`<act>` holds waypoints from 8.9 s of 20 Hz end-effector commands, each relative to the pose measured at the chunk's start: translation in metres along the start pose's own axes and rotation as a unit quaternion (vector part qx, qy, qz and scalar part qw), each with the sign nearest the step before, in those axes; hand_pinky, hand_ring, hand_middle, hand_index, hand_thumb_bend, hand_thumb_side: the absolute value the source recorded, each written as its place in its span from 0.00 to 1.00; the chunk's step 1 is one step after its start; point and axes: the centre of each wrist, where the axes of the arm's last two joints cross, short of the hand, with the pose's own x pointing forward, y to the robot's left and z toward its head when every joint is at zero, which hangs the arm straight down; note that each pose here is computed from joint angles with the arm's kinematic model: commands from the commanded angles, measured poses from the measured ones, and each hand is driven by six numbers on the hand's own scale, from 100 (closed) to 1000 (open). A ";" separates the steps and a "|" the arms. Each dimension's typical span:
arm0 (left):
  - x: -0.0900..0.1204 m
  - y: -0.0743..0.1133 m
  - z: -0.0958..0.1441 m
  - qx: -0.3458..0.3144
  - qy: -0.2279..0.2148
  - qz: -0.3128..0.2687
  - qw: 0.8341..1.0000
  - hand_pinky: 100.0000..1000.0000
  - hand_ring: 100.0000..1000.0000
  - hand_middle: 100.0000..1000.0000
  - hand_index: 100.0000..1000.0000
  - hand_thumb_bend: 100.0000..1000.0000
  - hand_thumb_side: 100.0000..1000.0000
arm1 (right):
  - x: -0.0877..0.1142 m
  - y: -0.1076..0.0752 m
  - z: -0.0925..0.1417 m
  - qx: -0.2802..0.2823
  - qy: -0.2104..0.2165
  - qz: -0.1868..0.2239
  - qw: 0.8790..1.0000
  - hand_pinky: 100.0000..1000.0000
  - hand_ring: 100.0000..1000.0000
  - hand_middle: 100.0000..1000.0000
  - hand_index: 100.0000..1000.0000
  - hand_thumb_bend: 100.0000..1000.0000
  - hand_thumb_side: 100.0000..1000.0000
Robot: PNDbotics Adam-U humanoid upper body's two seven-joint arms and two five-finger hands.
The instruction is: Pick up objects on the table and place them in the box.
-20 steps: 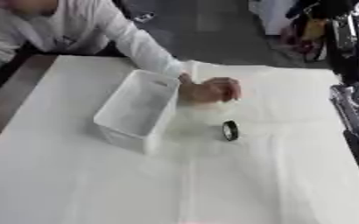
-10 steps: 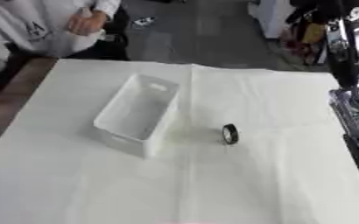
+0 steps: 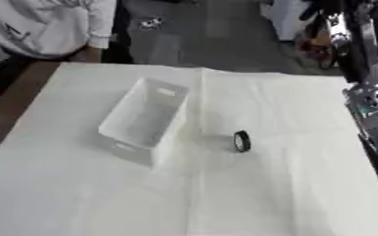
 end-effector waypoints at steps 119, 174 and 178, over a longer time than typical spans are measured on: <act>0.005 0.030 -0.002 -0.161 0.017 -0.073 0.984 0.75 0.58 0.68 0.70 0.16 0.75 | -0.097 0.117 -0.009 0.776 0.146 0.271 0.550 0.79 0.63 0.56 0.64 0.45 1.00; 0.005 0.027 0.001 -0.168 0.030 -0.062 0.983 0.76 0.58 0.68 0.70 0.15 0.75 | -0.087 0.160 0.011 0.783 0.202 0.280 0.517 0.67 0.56 0.49 0.57 0.26 1.00; 0.005 0.027 0.001 -0.168 0.030 -0.062 0.983 0.76 0.58 0.68 0.70 0.15 0.75 | -0.087 0.160 0.010 0.782 0.203 0.281 0.518 0.68 0.56 0.49 0.57 0.27 1.00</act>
